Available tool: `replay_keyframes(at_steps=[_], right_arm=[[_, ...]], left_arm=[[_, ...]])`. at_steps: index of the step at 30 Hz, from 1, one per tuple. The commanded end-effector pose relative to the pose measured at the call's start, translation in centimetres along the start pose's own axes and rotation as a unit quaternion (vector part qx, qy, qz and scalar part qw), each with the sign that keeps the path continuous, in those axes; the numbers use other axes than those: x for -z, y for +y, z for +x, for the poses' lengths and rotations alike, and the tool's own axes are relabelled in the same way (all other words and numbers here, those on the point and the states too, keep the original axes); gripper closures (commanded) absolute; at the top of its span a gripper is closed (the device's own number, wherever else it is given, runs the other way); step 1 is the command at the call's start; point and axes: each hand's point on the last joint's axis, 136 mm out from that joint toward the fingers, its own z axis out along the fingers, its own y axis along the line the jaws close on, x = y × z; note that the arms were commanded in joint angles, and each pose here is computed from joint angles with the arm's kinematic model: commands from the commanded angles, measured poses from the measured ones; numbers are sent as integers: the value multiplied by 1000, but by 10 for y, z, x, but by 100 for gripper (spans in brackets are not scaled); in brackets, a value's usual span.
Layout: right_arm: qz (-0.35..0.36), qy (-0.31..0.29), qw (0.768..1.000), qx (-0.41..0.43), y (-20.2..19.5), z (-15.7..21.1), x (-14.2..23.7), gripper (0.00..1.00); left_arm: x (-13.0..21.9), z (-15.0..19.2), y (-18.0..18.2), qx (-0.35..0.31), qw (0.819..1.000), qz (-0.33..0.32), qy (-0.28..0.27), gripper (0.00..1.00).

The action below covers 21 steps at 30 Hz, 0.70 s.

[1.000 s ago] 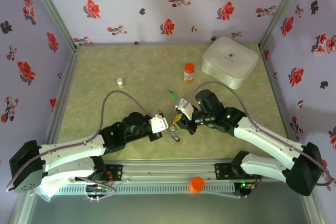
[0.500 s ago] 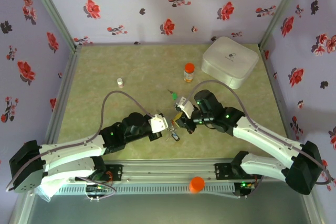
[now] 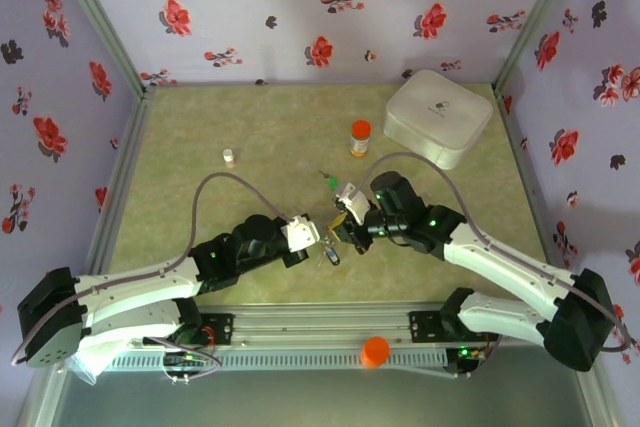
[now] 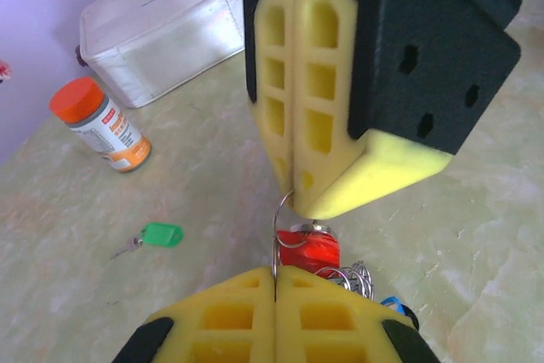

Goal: Put the keys on the keyring

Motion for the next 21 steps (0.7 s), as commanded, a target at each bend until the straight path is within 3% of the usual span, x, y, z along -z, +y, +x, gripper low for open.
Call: replay_keyframes(at_steps=[1,10,21], right_arm=[[14,-39,999,34,-2,-11,9,100],[91,-54,974,200,-12,-9,20,100],[91,-3,957,276,-5,-10,5,100]], left_arm=[[4,-12,10,42,999,-25,-22,100],[10,-14,19,174,984,-30,0,100],[4,-20,14,216,976,-5,10,100]])
